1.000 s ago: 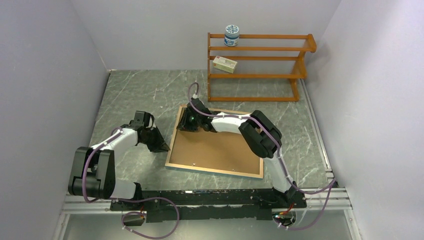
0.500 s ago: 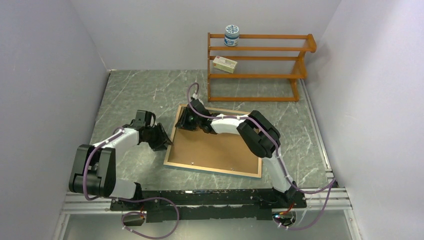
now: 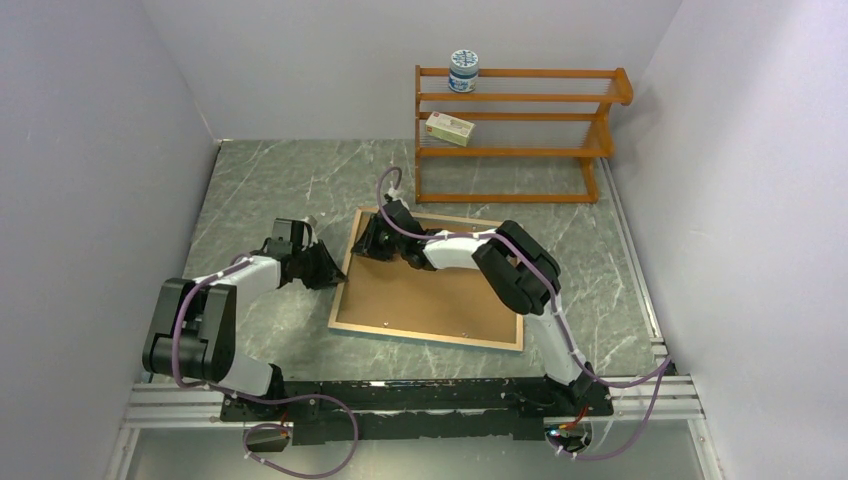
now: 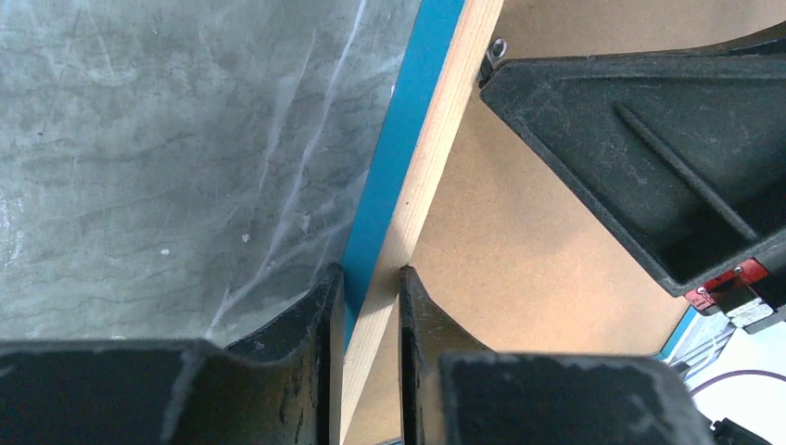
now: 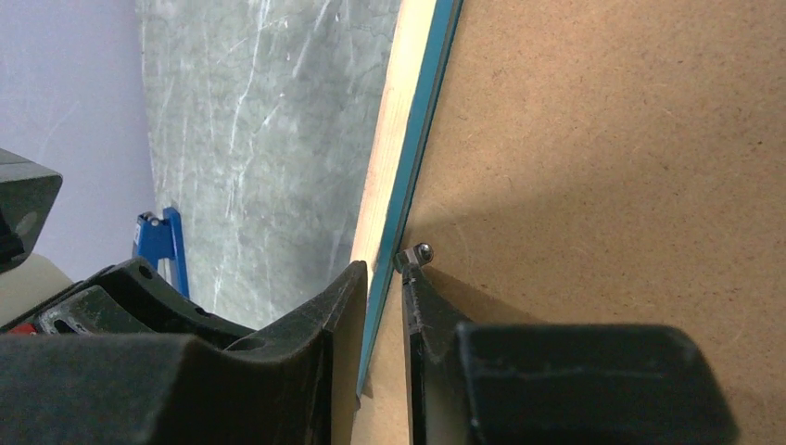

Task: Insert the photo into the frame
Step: Install the photo frame at the center of the board.

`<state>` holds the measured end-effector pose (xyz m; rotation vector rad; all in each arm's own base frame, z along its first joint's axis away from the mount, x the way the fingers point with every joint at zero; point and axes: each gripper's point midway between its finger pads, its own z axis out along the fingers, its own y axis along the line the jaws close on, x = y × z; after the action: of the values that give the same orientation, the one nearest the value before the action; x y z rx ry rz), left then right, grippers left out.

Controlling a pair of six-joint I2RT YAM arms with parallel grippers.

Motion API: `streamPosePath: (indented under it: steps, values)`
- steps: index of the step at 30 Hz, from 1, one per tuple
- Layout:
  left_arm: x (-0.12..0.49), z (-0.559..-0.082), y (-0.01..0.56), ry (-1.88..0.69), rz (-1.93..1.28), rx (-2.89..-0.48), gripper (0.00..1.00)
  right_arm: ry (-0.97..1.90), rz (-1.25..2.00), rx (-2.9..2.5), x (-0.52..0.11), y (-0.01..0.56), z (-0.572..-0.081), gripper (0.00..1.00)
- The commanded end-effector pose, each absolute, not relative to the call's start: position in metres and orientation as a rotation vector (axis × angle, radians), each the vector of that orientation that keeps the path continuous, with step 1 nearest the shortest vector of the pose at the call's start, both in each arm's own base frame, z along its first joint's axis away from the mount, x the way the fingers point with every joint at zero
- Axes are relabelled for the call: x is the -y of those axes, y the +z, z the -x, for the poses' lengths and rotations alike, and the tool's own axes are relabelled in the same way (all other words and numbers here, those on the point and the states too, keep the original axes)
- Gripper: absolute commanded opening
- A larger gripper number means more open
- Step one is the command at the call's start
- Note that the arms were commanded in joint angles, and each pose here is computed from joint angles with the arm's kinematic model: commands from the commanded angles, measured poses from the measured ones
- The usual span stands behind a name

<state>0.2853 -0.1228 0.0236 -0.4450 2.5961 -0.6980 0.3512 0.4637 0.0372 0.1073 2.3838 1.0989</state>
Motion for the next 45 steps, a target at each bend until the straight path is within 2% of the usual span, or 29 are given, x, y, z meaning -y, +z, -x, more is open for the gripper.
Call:
streamPosePath:
  steps: [1,16,31,34,36,40,45]
  values:
    - [0.114,-0.277,-0.002,-0.61,0.471,-2.646,0.14,1.112,-0.14,-2.407,-0.465,0.014,-0.351,0.24]
    - [0.119,-0.264,-0.006,-0.615,0.448,-2.702,0.06,1.513,-0.374,-2.275,-0.484,0.052,-0.369,0.24]
    - [0.123,-0.264,-0.005,-0.633,0.419,-2.706,0.05,1.717,-0.587,-2.21,-0.497,0.065,-0.375,0.22]
    - [0.122,-0.265,-0.002,-0.622,0.425,-2.701,0.05,1.685,-0.593,-2.216,-0.492,0.067,-0.374,0.21]
    - [0.12,-0.269,0.005,-0.605,0.434,-2.683,0.08,1.578,-0.587,-2.24,-0.482,0.063,-0.374,0.21]
    - [0.116,-0.283,0.022,-0.571,0.439,-2.624,0.31,1.396,-0.592,-2.293,-0.463,0.056,-0.375,0.23]
    - [0.112,-0.3,0.028,-0.528,0.426,-2.597,0.43,1.199,-0.609,-2.374,-0.446,0.042,-0.372,0.35]
